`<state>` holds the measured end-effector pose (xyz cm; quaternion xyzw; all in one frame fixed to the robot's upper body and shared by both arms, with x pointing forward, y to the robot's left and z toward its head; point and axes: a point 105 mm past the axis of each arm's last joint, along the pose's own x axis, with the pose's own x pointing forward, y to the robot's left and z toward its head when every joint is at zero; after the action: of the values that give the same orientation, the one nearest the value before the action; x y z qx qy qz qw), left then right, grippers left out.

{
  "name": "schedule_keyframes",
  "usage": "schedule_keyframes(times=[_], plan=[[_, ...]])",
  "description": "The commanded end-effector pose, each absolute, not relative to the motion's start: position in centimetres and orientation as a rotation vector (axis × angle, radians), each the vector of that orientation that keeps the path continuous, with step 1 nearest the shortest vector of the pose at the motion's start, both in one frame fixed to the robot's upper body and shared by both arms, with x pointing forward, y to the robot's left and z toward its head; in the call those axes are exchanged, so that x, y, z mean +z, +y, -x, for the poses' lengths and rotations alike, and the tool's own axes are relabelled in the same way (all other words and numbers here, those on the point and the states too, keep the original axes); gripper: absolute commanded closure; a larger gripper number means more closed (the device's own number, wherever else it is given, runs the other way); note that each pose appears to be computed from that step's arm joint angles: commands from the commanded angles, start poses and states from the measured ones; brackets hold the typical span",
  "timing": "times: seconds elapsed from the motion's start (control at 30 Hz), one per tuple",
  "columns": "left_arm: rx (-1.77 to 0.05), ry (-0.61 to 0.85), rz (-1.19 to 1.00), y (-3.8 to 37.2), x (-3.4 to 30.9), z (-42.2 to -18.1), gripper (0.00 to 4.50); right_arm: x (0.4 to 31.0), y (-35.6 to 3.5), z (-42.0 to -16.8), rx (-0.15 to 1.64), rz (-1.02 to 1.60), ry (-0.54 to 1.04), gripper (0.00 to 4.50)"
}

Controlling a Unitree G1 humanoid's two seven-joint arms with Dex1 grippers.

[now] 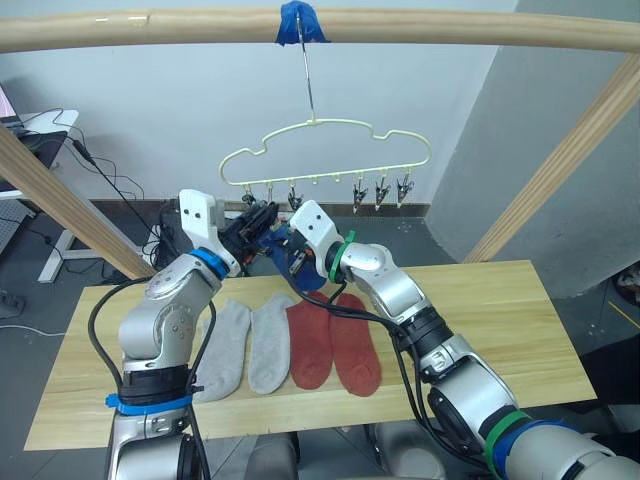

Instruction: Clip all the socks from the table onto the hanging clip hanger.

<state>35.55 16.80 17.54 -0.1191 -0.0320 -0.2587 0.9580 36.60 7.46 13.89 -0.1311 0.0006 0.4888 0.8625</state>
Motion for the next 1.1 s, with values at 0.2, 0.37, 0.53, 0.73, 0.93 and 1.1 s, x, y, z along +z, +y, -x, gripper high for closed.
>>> schedule_keyframes(times=[0.2, 0.37, 0.53, 0.73, 0.93, 1.1], plan=[[-0.55, -0.082, 0.202, 17.3, 17.9, -34.6, 1.8, 16.6, 8.2, -36.4, 1.042, 0.255, -0.093, 4.5], [-0.568, -0.071, 0.175, 17.3, 17.6, -34.0, 1.8, 16.6, 8.2, -36.4, 1.035, 0.251, -0.092, 4.5], [-0.562, -0.072, 0.152, 17.5, 17.3, -33.8, 1.76, 16.5, 8.2, -36.3, 1.039, 0.229, -0.084, 3.98], [-0.54, -0.079, 0.135, 17.8, 17.0, -33.8, 1.76, 15.9, 7.8, -36.3, 1.035, 0.259, -0.07, 2.04], [-0.534, -0.104, 0.081, 17.6, 16.9, -33.4, 1.76, 14.7, 5.6, -35.8, 1.033, 0.327, -0.052, 2.04], [-0.525, -0.163, 0.009, 16.7, 17.2, -33.1, 1.76, 15.1, 1.9, -34.3, 1.043, 0.408, -0.091, 2.04]])
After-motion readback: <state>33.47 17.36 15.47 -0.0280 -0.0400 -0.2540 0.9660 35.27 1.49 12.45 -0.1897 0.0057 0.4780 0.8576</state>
